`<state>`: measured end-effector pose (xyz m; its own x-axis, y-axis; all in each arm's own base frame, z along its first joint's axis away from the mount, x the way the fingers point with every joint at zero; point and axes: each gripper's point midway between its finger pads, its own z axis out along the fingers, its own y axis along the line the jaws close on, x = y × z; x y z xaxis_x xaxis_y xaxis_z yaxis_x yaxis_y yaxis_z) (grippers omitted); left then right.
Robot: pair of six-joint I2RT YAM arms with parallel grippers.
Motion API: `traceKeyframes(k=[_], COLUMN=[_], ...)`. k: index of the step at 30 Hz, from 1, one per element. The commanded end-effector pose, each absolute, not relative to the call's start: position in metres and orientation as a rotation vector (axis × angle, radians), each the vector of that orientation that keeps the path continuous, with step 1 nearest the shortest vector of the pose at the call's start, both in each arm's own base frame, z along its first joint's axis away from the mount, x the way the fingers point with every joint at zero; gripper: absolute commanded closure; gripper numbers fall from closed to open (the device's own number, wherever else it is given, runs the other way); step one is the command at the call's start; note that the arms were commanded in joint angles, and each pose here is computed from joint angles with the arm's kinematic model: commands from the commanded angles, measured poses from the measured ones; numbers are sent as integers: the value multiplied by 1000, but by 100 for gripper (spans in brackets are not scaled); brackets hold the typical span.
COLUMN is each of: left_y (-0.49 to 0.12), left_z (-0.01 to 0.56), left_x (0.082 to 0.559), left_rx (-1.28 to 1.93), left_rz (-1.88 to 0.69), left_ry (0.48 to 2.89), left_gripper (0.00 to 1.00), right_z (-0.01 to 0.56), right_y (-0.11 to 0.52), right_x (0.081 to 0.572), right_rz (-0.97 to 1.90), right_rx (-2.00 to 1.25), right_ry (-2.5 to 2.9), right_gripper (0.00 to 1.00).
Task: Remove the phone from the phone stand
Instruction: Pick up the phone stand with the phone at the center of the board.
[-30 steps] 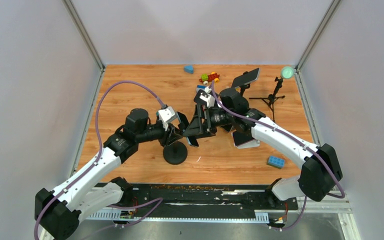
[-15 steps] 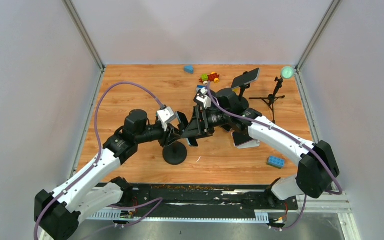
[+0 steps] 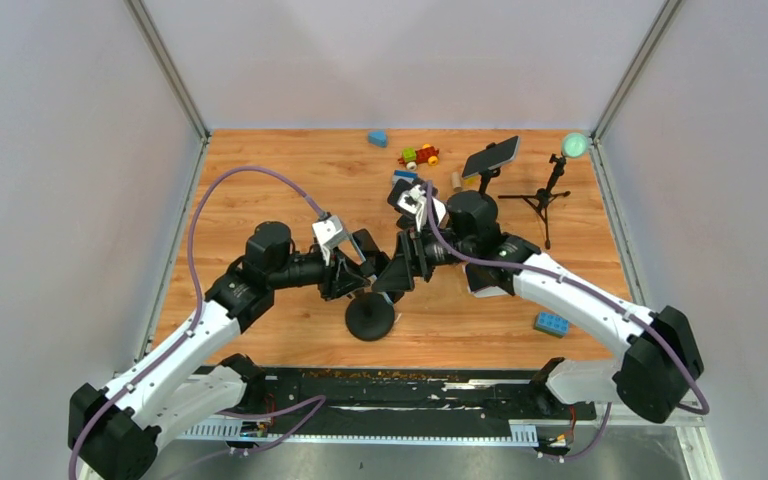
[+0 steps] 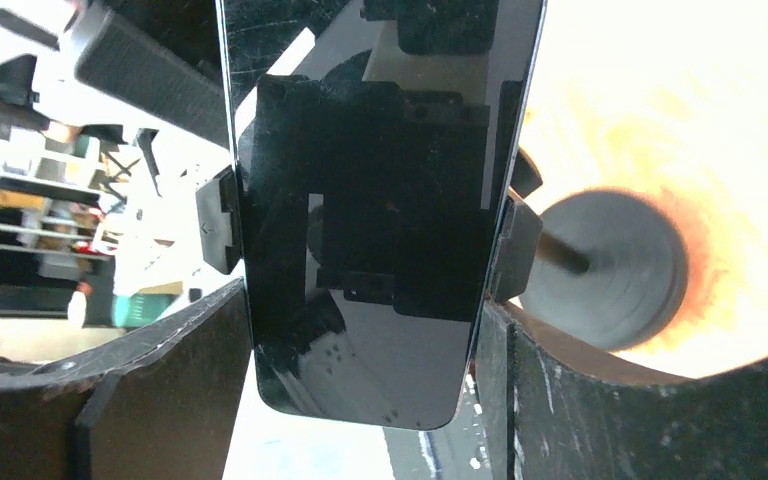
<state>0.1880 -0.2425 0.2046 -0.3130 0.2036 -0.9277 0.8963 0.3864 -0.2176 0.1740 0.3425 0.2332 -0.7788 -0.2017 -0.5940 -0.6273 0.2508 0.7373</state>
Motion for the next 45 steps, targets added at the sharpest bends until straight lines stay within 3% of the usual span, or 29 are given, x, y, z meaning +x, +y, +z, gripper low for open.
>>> traceKeyframes(k=[1, 15, 29, 36, 45], left_y=[-266, -263, -262, -262, -261], left_z=[292, 318, 307, 300, 309], left_x=[144, 104, 103, 110, 111], left_rx=[1034, 1105, 1128, 1106, 1076], left_rz=[-1305, -1506, -1494, -1458, -1445], left_ry=[1401, 1290, 1321, 1352, 1327], left_gripper=[100, 100, 100, 100, 100], right_z=[287, 290, 310, 307, 298], right_y=[343, 321, 311, 312, 323], right_x=[174, 158, 150, 149, 148], right_rz=[1449, 1157, 1021, 1010, 1060], right_rx=[-966, -1227, -1331, -1315, -1228], right_ry=[1624, 1243, 1041, 1062, 1128], right_gripper=[100, 100, 98, 62, 38])
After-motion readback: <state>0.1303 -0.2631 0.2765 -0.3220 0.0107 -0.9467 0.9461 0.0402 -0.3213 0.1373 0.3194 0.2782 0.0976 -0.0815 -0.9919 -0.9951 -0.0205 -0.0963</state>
